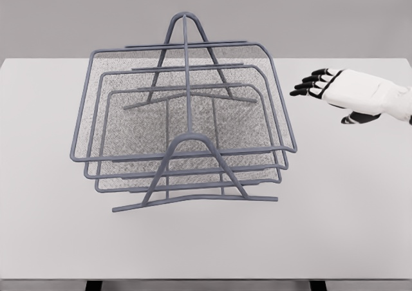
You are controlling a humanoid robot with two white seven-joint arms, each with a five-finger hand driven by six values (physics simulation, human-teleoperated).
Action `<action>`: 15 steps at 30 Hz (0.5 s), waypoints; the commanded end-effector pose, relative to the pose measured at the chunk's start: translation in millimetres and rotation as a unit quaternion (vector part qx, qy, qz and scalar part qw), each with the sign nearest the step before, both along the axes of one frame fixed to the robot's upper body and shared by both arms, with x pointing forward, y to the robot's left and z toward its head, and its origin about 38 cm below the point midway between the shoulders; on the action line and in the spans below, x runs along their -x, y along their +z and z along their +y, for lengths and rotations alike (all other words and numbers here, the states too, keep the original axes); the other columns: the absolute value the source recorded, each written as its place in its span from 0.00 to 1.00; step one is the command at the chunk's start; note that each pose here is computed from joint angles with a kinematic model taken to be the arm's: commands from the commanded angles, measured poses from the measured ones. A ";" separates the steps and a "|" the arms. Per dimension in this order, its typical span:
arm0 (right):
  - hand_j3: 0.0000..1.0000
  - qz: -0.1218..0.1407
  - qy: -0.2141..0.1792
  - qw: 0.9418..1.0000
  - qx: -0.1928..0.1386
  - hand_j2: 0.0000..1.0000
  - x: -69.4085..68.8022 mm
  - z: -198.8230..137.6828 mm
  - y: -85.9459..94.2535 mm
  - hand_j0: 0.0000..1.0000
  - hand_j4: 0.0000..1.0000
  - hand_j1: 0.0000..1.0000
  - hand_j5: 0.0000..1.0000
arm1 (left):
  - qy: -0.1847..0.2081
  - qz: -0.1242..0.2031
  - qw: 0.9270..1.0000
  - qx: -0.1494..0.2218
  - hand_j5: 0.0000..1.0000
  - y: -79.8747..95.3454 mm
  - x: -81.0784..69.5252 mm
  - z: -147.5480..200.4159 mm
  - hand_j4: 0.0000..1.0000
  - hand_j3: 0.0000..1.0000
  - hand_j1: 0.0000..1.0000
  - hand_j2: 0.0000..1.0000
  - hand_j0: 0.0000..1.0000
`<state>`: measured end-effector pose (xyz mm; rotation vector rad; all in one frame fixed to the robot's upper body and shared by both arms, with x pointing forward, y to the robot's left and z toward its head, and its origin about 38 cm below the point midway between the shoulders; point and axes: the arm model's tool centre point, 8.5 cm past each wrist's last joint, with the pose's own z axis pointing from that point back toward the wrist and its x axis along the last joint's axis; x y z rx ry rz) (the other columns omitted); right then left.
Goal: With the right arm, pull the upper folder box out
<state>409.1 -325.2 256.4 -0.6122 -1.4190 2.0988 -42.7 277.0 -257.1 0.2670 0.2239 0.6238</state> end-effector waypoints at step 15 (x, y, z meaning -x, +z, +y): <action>1.00 -0.019 0.070 0.995 -0.066 1.00 -10.2 66.5 4.9 1.00 1.00 1.00 1.00 | 0.000 0.000 1.000 0.000 1.00 0.0 -0.1 0.1 1.00 1.00 1.00 1.00 1.00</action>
